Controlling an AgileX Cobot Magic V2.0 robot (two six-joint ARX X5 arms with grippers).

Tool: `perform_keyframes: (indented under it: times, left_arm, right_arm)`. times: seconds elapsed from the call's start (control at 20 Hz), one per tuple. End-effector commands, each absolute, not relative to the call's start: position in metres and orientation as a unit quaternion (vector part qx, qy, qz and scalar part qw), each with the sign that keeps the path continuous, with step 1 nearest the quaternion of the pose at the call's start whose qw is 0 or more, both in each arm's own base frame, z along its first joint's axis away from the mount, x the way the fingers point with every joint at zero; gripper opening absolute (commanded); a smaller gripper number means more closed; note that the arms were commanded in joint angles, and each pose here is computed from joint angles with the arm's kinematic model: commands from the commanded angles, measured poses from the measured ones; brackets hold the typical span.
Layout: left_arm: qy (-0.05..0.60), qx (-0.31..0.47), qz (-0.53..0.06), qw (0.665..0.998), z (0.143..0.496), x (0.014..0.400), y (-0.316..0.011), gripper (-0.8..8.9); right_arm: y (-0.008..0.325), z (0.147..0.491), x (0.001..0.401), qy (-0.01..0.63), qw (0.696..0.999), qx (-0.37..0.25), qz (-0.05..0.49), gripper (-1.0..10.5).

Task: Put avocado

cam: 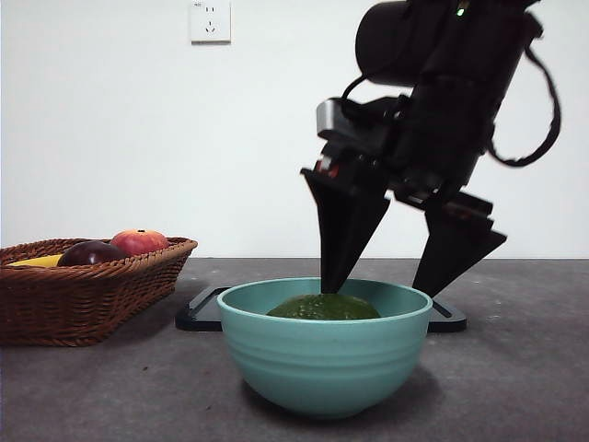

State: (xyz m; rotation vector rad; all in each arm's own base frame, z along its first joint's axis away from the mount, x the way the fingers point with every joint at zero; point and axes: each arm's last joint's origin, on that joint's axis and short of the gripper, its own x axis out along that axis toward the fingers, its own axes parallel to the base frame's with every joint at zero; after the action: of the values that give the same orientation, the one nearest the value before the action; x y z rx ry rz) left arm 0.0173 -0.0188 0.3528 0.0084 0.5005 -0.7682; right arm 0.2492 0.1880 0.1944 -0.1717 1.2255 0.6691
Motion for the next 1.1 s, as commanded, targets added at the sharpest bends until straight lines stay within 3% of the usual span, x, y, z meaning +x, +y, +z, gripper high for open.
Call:
perform_keyframes:
  times: [0.05, 0.2, 0.3, 0.55, 0.9, 1.1]
  left_arm:
    - [0.235, 0.004, -0.377, 0.896, 0.356, 0.017, -0.019, 4.97]
    - [0.235, 0.004, -0.377, 0.896, 0.356, 0.017, -0.019, 4.97]
    - [0.235, 0.004, -0.377, 0.896, 0.356, 0.017, -0.019, 4.97]
    - [0.235, 0.004, -0.377, 0.896, 0.356, 0.017, -0.019, 4.97]
    - [0.235, 0.004, -0.377, 0.896, 0.356, 0.017, -0.019, 4.97]
    - [0.235, 0.004, -0.377, 0.896, 0.356, 0.017, -0.019, 4.97]
  right_arm:
    - [0.195, 0.187, 0.254, 0.566, 0.756, -0.086, 0.317, 3.0]
    - [0.197, 0.176, 0.256, 0.583, 0.741, -0.082, 0.324, 1.5]
    - [0.201, 0.177, 0.256, 0.572, 0.746, -0.083, 0.329, 0.2]
    - [0.211, 0.195, 0.262, 0.553, 0.766, -0.081, 0.317, 0.1]
    - [0.209, 0.265, 0.311, 0.453, 0.843, -0.059, 0.286, 0.1]
    - [0.196, 0.252, 0.352, 0.452, 0.854, -0.034, 0.255, 0.1]
